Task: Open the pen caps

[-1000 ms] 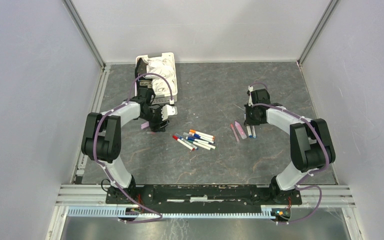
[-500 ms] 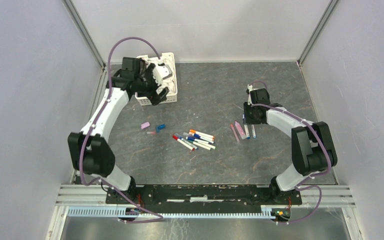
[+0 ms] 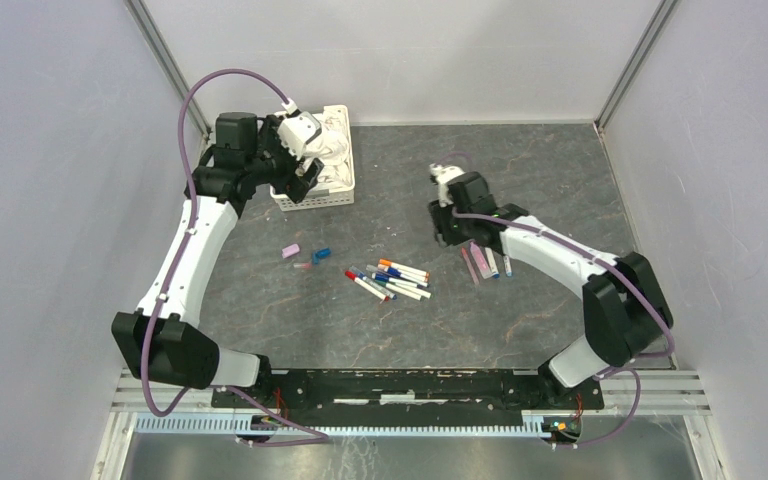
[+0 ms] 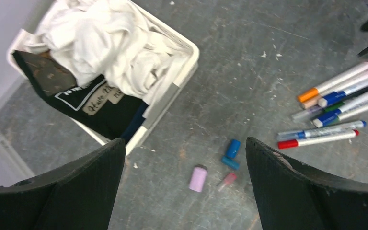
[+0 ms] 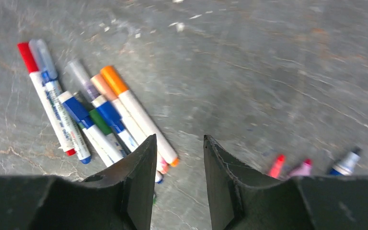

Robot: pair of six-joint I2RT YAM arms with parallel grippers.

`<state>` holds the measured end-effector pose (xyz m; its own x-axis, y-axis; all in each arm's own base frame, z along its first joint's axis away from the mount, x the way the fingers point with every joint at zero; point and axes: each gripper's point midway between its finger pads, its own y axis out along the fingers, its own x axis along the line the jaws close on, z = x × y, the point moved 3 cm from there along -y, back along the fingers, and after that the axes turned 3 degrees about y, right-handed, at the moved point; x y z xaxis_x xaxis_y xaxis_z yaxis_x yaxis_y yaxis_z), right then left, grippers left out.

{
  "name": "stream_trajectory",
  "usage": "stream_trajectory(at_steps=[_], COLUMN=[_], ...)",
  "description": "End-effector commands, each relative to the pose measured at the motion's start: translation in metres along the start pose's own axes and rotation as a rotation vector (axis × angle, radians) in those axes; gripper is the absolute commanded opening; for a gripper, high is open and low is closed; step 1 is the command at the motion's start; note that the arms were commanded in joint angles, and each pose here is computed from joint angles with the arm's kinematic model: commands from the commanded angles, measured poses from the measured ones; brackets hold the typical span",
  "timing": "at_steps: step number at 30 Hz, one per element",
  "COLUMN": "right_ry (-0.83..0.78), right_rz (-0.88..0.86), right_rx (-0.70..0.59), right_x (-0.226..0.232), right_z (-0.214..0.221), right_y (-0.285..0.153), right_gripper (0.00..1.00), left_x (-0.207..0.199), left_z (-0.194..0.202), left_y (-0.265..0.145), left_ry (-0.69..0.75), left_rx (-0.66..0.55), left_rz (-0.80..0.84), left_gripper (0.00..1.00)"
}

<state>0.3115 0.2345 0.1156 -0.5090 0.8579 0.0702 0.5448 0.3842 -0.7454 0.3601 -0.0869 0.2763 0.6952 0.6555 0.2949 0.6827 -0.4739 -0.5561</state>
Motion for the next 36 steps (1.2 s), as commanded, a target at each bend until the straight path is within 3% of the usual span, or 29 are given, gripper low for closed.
stream_trajectory(at_steps=[1,12,27,36], right_ry=[-0.139,-0.185,-0.186,-0.149], right_rz=[-0.062,-0.069,-0.038,-0.095], right_rx=[0.064,0.141,0.2,0.162], right_x=[0.029,0.039,0.026,0.025], right_z=[0.01,0.037,0.062,0.048], right_y=[0.021,0.045,0.058,0.049], right_gripper=[0.44,0.35,0.31,0.03], left_x=[-0.022,-0.03,-0.038,-0.057], left_z=[-0.001,0.003,0.006,0.017], left_y=[-0.006,-0.007,-0.006,-0.005], left_ry=[-0.067,-0.043,-0.027,0.026], left_rx=[-0.027,-0.023,-0.025,-0.027], left_rz=[0.103,0.138,0.195,0.315], left_gripper=[1.0,1.0,1.0,1.0])
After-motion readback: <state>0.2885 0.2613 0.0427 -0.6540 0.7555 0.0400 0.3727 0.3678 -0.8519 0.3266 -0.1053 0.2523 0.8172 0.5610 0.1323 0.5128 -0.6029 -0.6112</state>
